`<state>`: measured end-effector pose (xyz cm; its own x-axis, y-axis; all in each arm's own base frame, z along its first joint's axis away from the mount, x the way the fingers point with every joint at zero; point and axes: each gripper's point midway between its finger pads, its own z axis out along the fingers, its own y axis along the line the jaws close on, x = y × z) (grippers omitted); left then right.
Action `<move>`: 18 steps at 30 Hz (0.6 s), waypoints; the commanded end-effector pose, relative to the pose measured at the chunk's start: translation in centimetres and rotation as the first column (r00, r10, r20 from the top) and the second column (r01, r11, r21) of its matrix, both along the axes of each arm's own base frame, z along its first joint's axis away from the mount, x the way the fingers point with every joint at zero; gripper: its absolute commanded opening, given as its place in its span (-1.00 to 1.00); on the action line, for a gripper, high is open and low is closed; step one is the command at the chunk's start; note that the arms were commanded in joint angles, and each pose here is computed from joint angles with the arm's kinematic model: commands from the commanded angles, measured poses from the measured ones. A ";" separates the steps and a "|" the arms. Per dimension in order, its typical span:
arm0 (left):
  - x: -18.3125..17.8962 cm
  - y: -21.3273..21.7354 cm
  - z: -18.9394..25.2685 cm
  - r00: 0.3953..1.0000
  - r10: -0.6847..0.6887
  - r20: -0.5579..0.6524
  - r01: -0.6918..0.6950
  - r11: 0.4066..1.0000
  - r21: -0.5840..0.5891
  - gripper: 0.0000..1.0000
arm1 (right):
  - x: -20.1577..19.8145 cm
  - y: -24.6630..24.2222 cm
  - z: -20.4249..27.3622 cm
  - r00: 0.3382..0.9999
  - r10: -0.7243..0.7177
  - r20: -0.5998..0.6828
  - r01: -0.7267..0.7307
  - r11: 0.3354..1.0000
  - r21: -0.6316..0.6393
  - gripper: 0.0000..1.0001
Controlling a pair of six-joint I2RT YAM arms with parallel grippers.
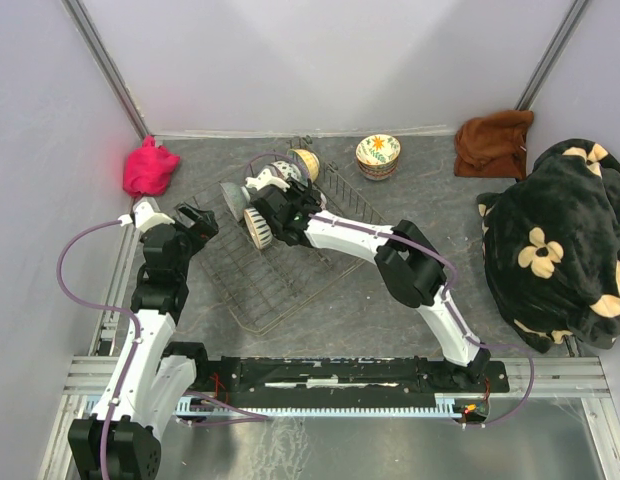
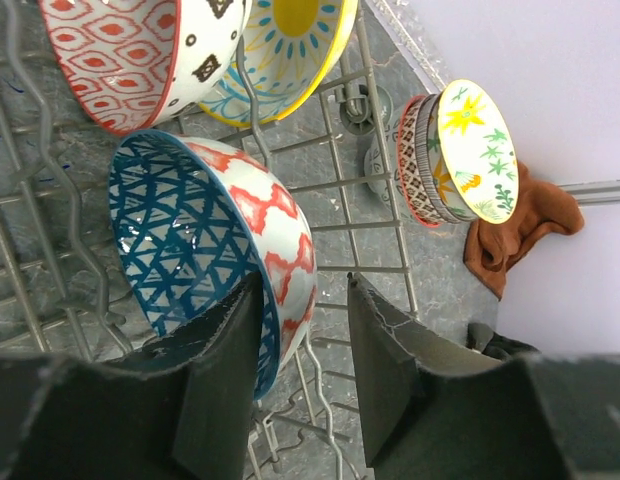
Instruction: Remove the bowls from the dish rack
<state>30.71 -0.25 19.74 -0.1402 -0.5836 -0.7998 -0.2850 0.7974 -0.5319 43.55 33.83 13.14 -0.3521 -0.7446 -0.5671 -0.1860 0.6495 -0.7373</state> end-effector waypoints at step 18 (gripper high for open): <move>0.2 0.4 1.8 0.998 0.029 0.052 -0.029 1.000 -0.012 0.99 | 1.0 -0.1 1.1 0.986 -0.084 0.142 0.088 0.996 -0.018 -0.69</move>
<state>30.59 0.00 19.49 -0.1413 -0.5820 -0.8008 -0.3013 0.7958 -0.5252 44.20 33.17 12.89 -0.3547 -0.7735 -0.5253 -0.1034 0.5908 -0.8001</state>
